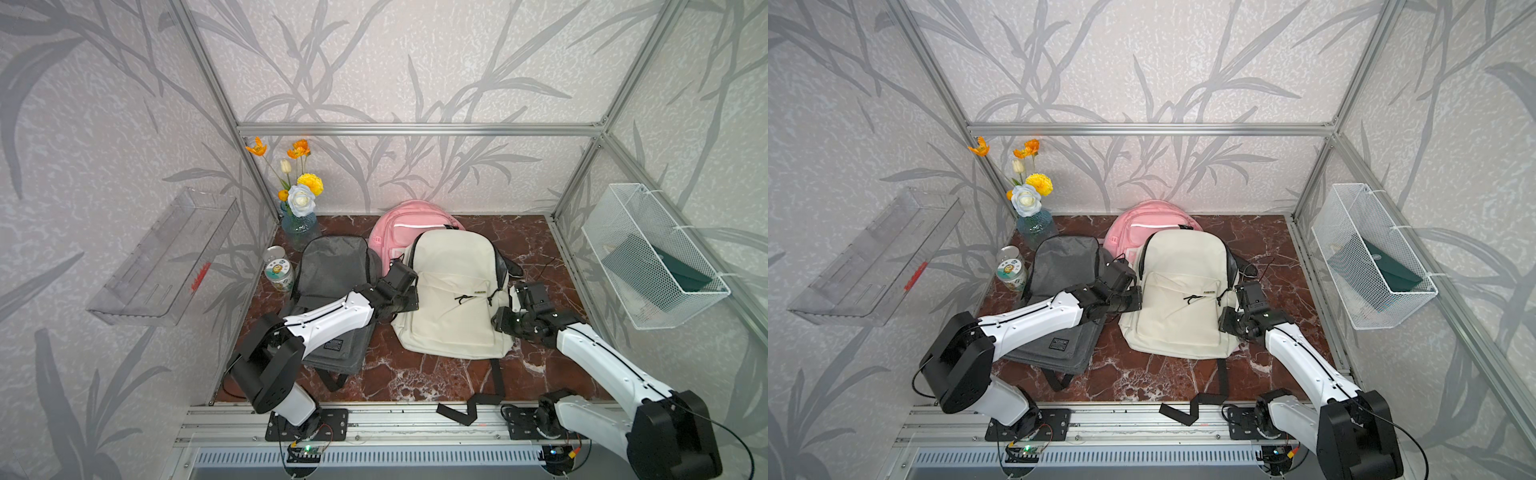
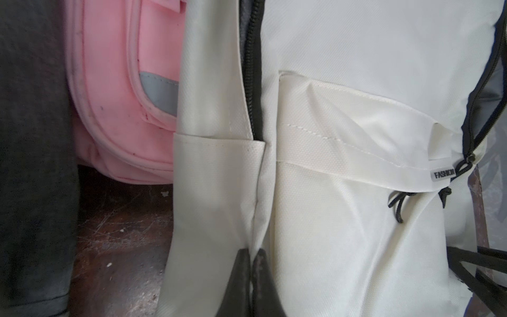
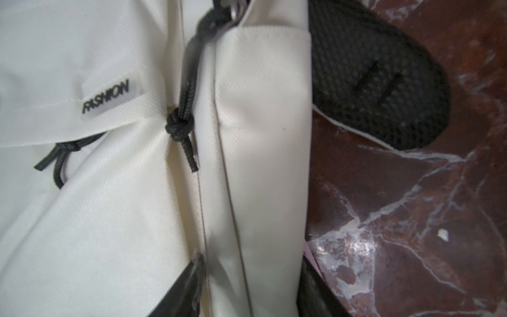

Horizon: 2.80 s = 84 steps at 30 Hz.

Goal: Zip up the backpack
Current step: Adjust the backpack at the center of the board, then zip the zipper on the backpack.

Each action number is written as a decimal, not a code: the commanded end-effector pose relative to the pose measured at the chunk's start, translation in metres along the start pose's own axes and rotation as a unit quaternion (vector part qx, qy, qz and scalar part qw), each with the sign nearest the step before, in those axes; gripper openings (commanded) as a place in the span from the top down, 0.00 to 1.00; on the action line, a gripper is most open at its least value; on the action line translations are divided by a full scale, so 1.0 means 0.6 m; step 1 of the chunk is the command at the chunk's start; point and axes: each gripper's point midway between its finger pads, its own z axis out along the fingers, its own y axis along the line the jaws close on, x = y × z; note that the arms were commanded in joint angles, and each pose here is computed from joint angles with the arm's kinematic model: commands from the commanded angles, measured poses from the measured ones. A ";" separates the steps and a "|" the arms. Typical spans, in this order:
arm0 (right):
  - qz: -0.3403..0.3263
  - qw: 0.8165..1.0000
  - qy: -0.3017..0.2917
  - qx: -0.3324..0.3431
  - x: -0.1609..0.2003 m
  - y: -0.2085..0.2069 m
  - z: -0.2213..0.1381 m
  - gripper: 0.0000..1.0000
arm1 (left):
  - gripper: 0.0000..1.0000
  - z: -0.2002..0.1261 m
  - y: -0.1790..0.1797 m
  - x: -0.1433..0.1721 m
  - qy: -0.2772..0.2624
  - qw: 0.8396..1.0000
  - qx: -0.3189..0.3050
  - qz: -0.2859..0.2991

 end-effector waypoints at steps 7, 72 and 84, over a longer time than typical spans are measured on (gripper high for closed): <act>-0.013 0.992 -0.124 0.005 -0.090 0.013 -0.083 0.26 | 0.46 -0.063 -0.018 -0.030 -0.007 0.999 -0.015 0.048; 0.014 0.995 -0.026 -0.096 -0.042 0.026 0.059 0.53 | 1.00 0.170 -0.203 0.027 0.087 0.971 0.065 0.215; -0.033 0.987 -0.083 -0.131 -0.070 0.061 -0.011 0.53 | 1.00 0.115 -0.218 0.014 0.048 0.972 0.086 0.214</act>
